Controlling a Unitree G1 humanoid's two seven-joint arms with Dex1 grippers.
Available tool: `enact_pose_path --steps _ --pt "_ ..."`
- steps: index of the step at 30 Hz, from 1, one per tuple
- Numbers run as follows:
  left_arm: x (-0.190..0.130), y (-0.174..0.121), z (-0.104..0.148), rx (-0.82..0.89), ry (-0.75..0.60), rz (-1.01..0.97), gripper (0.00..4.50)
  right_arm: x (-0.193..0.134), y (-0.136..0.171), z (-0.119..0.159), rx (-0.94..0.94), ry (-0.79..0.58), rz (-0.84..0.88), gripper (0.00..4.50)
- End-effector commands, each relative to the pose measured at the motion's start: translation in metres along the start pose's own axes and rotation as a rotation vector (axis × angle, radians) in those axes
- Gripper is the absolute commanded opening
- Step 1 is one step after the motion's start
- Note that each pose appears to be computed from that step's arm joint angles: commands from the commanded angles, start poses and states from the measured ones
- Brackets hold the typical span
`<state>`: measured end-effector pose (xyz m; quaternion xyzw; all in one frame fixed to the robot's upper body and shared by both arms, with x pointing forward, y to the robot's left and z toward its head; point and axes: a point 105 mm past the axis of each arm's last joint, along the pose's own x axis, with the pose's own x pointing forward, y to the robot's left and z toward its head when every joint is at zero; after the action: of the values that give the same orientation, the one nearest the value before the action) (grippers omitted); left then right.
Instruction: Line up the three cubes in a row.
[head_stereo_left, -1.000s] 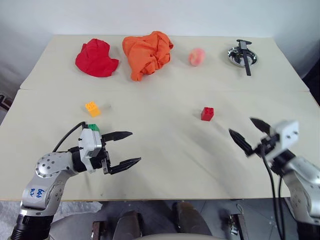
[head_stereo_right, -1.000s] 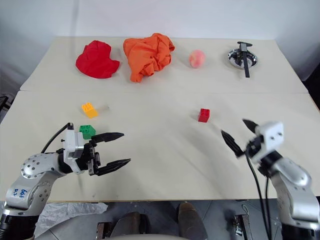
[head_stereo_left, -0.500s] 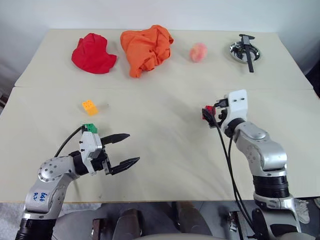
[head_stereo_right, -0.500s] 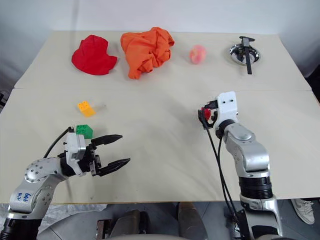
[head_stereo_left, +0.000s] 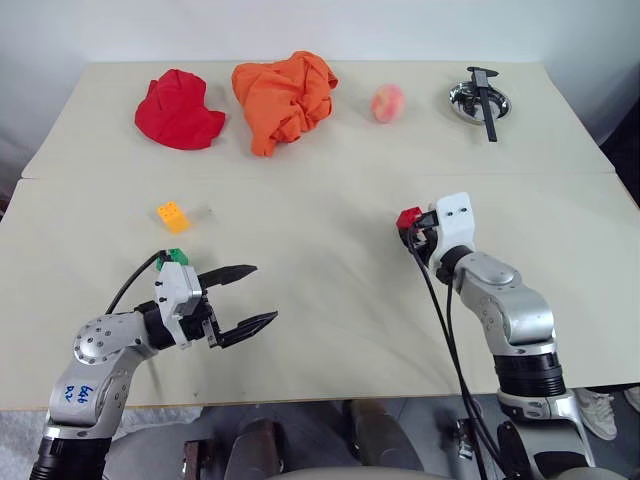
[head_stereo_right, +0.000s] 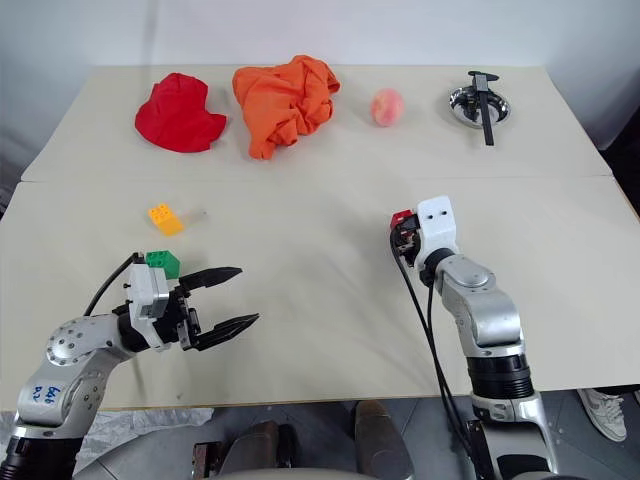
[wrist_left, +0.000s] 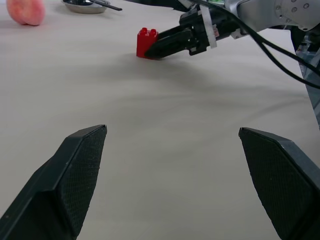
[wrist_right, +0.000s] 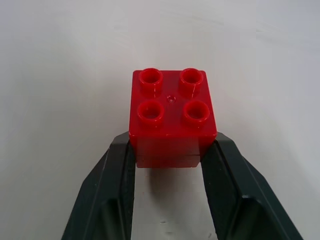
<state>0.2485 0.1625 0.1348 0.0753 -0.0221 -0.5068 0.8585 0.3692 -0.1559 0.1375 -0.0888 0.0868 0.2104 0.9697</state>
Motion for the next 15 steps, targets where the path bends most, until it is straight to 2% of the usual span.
enact_pose_path --steps 1,3,5,11,15 --pt "-0.006 0.0 0.004 0.021 -0.016 0.024 4.5 -0.012 0.012 0.012 -0.086 -0.06 0.288 1.47" --pt "-0.008 -0.001 0.002 0.019 -0.01 0.028 4.5 -0.026 0.02 0.014 -0.191 -0.087 0.506 1.47" --pt "-0.01 -0.001 0.0 0.018 -0.003 0.028 4.5 -0.036 0.017 0.009 -0.268 -0.074 0.64 1.47" --pt "-0.012 -0.001 -0.001 0.019 0.002 0.032 4.5 -0.046 -0.002 -0.008 -0.414 -0.043 0.862 1.47" --pt "-0.01 -0.003 0.0 0.023 0.0 0.024 4.5 -0.035 -0.007 -0.019 -0.475 -0.012 0.924 1.47"
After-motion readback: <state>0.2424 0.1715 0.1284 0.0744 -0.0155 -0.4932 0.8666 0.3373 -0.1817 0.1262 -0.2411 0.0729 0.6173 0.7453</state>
